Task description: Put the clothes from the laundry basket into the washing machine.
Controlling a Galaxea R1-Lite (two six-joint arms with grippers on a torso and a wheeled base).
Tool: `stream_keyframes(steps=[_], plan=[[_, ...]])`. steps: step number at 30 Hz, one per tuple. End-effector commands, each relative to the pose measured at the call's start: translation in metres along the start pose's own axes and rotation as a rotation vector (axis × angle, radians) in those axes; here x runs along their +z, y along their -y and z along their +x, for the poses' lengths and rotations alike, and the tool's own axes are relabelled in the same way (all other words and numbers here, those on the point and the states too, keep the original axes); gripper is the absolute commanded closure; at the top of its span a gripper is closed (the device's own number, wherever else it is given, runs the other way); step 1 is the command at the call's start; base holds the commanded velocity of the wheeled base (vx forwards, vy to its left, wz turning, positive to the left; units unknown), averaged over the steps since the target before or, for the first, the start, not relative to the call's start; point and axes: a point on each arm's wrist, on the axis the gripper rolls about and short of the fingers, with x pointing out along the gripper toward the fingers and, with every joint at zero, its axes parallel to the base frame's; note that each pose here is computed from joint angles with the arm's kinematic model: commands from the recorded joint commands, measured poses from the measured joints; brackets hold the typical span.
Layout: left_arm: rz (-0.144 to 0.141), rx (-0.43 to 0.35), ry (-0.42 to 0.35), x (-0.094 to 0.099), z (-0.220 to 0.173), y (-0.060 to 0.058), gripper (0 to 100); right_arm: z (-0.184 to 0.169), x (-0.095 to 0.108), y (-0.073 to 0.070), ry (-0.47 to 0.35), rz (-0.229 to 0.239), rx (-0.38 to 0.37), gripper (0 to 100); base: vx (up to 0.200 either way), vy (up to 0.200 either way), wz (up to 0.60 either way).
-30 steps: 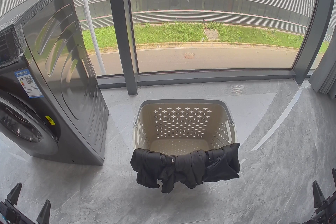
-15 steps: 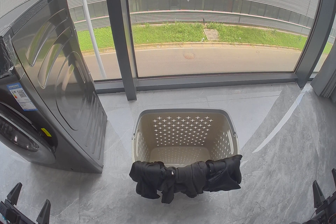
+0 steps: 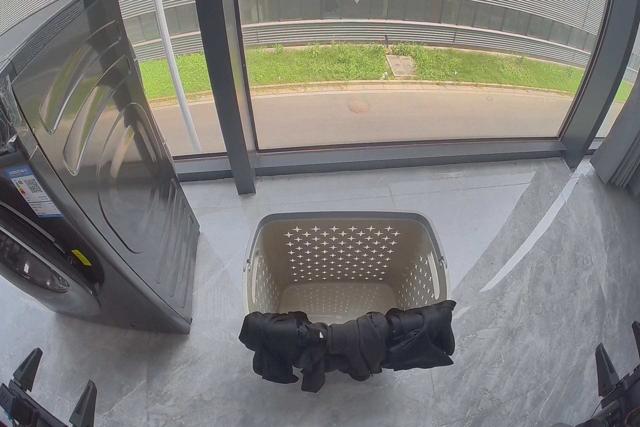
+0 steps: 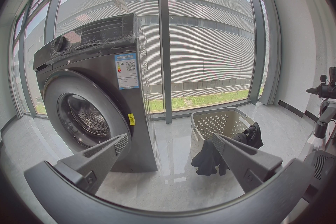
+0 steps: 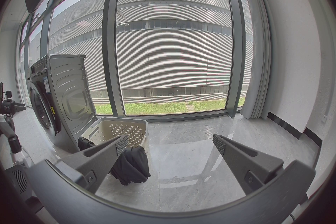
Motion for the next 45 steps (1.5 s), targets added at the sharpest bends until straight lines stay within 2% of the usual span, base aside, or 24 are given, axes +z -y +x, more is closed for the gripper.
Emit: stream_keyframes(steps=[1,11,20,29,35,45], plan=[[0.0,0.0,-0.001,-0.0054,0.0001,0.0003,0,0.0,-0.0047,0.0,-0.001,0.0,0.0,0,0.0,0.0,0.0],[-0.002,0.0,-0.001,-0.0054,0.0001,0.0003,0,0.0,-0.0047,0.0,-0.001,0.0,0.0,0,0.0,0.0,0.0],[-0.002,0.0,-0.001,-0.0054,0.0001,0.0003,0,0.0,-0.0047,0.0,-0.001,0.0,0.0,0,0.2,0.0,0.0],[-0.003,0.0,-0.001,-0.0054,0.0001,0.0003,0,0.0,-0.0047,0.0,-0.001,0.0,0.0,0,0.0,0.0,0.0],[-0.003,0.0,0.001,-0.0052,0.0001,0.0003,0,0.0,-0.0047,0.0,-0.001,0.0,0.0,0,0.2,0.0,0.0],[-0.003,0.0,0.001,-0.0052,0.0001,0.0003,0,0.0,-0.0047,0.0,-0.001,0.0,0.0,0,0.0,0.0,0.0]])
